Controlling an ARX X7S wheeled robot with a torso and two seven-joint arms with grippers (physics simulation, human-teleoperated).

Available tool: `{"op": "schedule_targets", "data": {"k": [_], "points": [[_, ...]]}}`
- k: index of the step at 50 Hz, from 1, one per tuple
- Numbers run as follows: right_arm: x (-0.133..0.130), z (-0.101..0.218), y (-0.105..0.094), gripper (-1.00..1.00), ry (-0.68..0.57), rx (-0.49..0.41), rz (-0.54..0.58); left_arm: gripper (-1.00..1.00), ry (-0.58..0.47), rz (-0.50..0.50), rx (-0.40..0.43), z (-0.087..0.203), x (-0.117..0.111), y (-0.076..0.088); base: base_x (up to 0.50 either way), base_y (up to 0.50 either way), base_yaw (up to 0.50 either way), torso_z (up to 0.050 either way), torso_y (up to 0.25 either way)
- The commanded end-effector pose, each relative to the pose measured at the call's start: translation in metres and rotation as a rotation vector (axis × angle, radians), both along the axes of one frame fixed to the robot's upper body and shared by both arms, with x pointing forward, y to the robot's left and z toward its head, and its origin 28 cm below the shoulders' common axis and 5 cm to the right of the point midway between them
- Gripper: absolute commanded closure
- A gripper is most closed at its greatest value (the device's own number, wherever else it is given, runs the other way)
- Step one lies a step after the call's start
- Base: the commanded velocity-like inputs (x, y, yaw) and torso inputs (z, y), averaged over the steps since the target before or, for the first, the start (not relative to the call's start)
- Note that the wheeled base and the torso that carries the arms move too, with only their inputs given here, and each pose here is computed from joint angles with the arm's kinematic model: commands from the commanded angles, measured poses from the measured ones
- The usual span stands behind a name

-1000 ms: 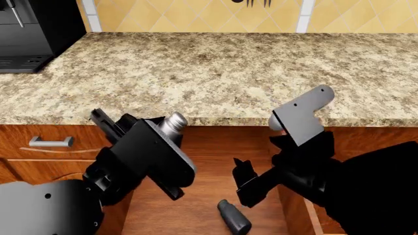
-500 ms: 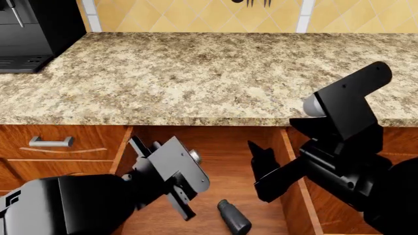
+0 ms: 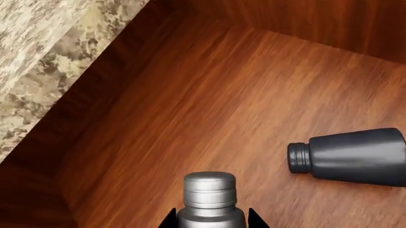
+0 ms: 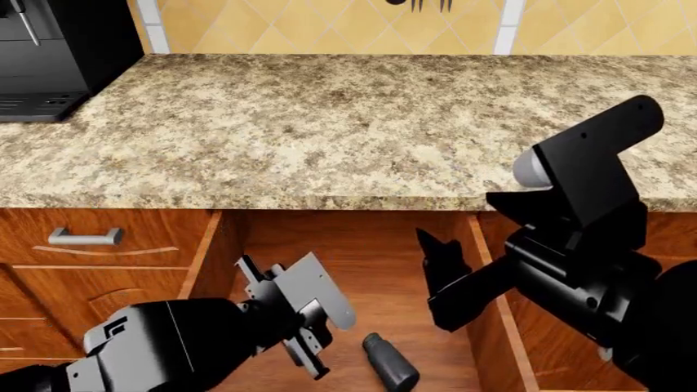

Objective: Pick and place the shaker into the drawer. Then close the cabinet.

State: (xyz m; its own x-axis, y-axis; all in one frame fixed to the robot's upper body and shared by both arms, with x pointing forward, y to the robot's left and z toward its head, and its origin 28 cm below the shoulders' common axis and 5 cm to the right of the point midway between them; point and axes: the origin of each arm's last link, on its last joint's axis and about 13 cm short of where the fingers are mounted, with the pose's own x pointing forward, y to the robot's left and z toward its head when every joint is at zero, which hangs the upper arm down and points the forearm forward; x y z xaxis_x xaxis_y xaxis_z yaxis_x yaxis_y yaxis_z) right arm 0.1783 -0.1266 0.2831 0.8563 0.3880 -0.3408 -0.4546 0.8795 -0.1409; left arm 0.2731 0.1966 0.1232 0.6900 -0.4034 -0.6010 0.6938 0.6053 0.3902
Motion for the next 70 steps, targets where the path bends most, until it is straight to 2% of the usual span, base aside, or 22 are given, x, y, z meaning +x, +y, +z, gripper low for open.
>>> {"op": "schedule_targets", "data": {"k": [1,15,16,27,32,43,46,52,56,62,64,70], "points": [[0.001,0.001,-0.001,-1.00,0.000,0.002,0.000,1.00,0.034,0.001,0.058,-0.022,0.005,-0.004,0.00,0.00,0.00,0.000,0.000],[0.001,0.001,0.000,-1.00,0.004,0.001,-0.002,1.00,0.048,-0.023,0.090,-0.033,0.004,-0.006,0.00,0.00,0.00,0.000,0.000],[0.001,0.000,0.000,-1.00,0.004,0.001,-0.002,-1.00,0.047,-0.025,0.092,-0.033,0.004,-0.006,0.00,0.00,0.00,0.000,0.000],[0.000,0.000,-0.001,-1.00,0.005,0.001,-0.005,-1.00,0.021,-0.030,0.107,-0.030,0.005,-0.006,0.00,0.00,0.00,0.000,0.000],[0.000,0.000,-0.001,-1.00,0.004,0.001,-0.002,-1.00,-0.007,-0.029,0.099,-0.021,0.007,-0.006,0.00,0.00,0.00,0.000,0.000],[0.000,0.001,0.000,-1.00,-0.001,0.003,-0.003,-1.00,-0.150,-0.030,-0.043,0.039,0.004,-0.002,0.00,0.00,0.00,0.000,0.000],[0.000,0.001,0.001,-1.00,-0.018,0.006,-0.020,-1.00,-0.181,-0.036,-0.073,0.050,-0.003,0.001,0.00,0.00,0.00,0.000,0.000],[-0.001,0.005,0.006,-1.00,-0.107,0.046,-0.037,-1.00,-0.275,-0.096,-0.109,0.069,-0.031,0.007,0.00,0.00,0.00,0.000,0.000],[-0.008,0.008,0.006,-1.00,-0.151,0.080,-0.047,-1.00,-0.361,-0.105,-0.203,0.083,-0.051,0.014,0.00,0.00,0.00,0.000,0.000],[-0.013,0.008,0.006,-1.00,-0.233,0.116,-0.058,-1.00,-0.504,-0.050,-0.355,0.096,-0.070,0.024,0.00,0.00,0.00,0.000,0.000],[-0.016,0.007,0.006,-1.00,-0.264,0.128,-0.065,-1.00,-0.586,-0.010,-0.398,0.099,-0.073,0.026,0.00,0.00,0.00,0.000,0.000],[-0.030,-0.002,0.006,-1.00,-0.331,0.147,-0.071,-1.00,-0.864,0.216,-0.568,0.115,-0.084,0.037,0.00,0.00,0.00,0.000,0.000]]}}
